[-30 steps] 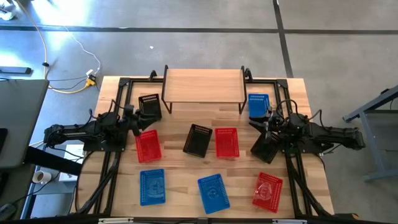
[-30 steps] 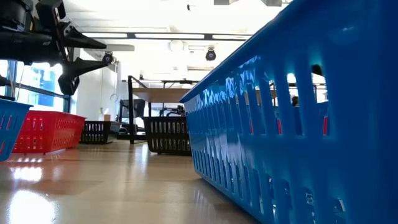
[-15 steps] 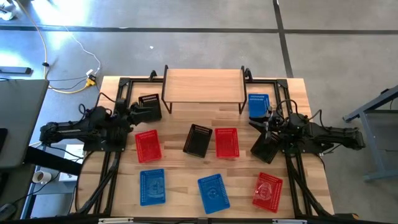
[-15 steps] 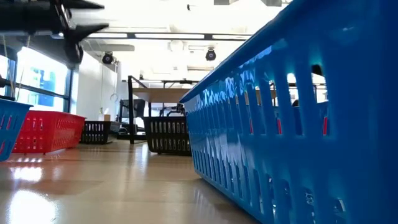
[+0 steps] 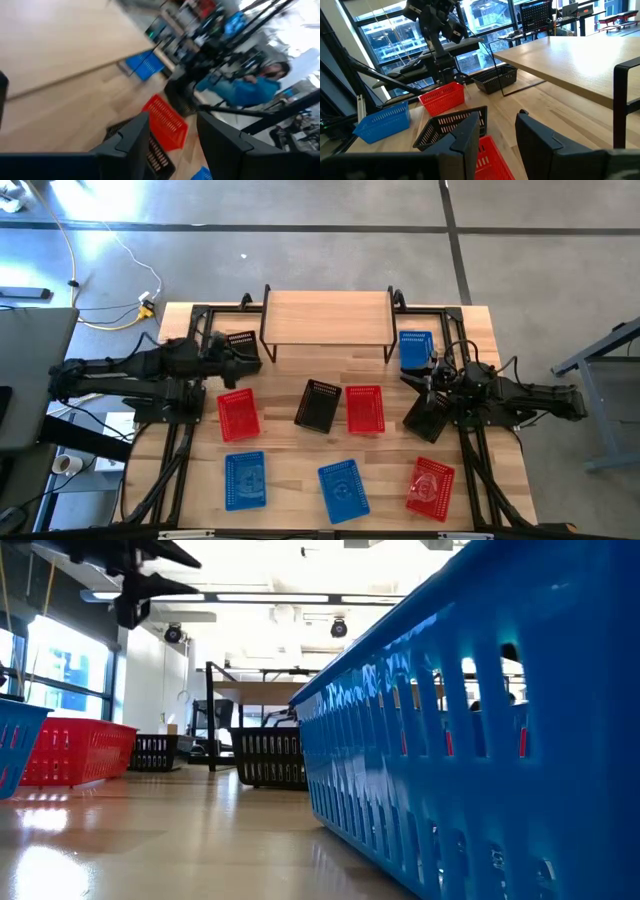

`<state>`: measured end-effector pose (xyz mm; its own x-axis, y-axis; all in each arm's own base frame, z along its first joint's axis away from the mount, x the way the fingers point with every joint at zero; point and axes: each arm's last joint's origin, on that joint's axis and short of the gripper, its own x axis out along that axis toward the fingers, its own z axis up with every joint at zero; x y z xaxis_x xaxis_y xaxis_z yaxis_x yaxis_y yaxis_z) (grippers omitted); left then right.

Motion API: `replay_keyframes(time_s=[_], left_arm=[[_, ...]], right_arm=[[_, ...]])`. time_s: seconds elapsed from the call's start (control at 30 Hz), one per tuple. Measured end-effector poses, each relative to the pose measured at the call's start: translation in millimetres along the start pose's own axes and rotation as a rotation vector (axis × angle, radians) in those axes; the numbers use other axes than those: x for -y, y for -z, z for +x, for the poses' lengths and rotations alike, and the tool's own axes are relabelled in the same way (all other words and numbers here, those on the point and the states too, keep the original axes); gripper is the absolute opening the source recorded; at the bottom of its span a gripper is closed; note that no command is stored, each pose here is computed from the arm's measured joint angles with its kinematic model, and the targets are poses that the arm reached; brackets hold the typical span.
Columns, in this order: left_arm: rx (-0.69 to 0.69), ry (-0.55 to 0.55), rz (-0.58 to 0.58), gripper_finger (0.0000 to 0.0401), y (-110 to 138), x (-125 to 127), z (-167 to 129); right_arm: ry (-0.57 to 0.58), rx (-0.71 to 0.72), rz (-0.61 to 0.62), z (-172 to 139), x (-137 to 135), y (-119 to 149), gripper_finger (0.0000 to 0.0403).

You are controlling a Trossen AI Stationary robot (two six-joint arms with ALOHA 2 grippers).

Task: Stack baskets on shelf by color
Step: Put the bottom left black bin on the shelf

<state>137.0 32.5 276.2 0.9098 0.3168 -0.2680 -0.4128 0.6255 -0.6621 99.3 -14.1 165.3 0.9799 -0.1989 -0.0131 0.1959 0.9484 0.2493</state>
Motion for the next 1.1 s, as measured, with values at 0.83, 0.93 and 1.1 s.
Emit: replay_keyframes(time_s=[0.83, 0.93, 1.1], left_arm=[[-0.379, -0.172, -0.135, 0.0154, 22, 34, 102], [-0.395, -0.222, -0.135, 0.0154, 34, 33, 111], [-0.401, -0.301, -0.121, 0.0154, 52, 31, 123]], right_arm=[[0.031, 0.017, 0.211, 0, 1, -1, 0.0114], [0.031, 0.017, 0.232, 0, 1, -1, 0.0114], [0.031, 0.017, 0.244, 0, 1, -1, 0.0114]])
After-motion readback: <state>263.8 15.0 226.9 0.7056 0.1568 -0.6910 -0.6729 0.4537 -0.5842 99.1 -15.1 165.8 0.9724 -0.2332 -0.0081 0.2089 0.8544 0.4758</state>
